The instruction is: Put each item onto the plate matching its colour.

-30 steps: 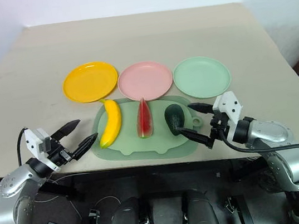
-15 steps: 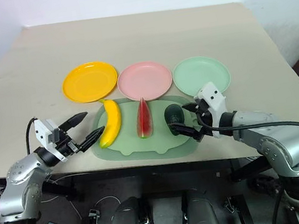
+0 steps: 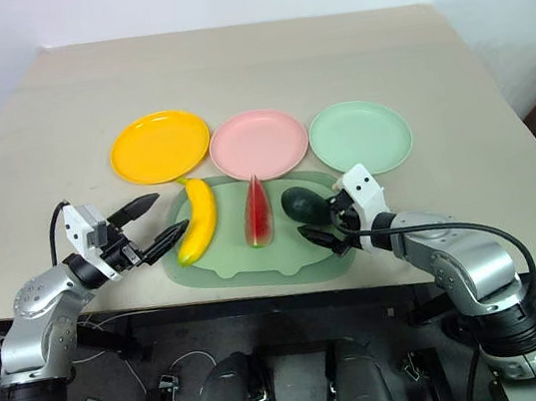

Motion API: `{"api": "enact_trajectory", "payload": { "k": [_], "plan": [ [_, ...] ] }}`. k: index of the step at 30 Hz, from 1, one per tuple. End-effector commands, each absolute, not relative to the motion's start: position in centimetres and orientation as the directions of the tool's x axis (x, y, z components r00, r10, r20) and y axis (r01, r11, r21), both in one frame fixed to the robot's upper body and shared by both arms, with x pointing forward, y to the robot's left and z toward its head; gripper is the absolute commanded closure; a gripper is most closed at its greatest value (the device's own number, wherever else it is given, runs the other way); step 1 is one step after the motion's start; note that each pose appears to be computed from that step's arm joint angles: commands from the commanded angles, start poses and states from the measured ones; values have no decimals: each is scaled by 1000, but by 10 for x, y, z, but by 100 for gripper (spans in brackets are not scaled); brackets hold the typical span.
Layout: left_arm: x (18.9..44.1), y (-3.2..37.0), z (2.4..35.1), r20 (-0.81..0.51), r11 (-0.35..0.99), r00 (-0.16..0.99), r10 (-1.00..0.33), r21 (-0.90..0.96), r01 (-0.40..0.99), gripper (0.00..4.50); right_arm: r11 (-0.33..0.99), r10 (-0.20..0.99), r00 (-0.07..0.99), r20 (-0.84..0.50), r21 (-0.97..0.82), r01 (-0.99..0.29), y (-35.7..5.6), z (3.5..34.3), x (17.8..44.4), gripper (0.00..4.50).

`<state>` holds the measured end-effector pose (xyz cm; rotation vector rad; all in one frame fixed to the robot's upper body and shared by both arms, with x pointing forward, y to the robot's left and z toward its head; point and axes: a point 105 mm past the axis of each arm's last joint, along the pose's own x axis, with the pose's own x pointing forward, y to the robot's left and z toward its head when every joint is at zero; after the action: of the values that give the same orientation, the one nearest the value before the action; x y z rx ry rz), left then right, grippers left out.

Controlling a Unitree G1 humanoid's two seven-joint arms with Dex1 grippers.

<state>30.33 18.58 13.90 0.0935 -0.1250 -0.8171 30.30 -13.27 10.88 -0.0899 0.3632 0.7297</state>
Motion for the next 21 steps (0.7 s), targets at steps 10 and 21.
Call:
{"api": "enact_trajectory", "payload": {
  "k": [10,21],
  "plan": [
    [298,188,146,101,691,685,-721,164,704,3,727,656,706,-266,-28,-686,-129,118,323,0],
    [296,190,146,99,701,696,-712,165,694,0,698,693,681,-238,-14,-715,-117,125,326,63]
  ]
}}
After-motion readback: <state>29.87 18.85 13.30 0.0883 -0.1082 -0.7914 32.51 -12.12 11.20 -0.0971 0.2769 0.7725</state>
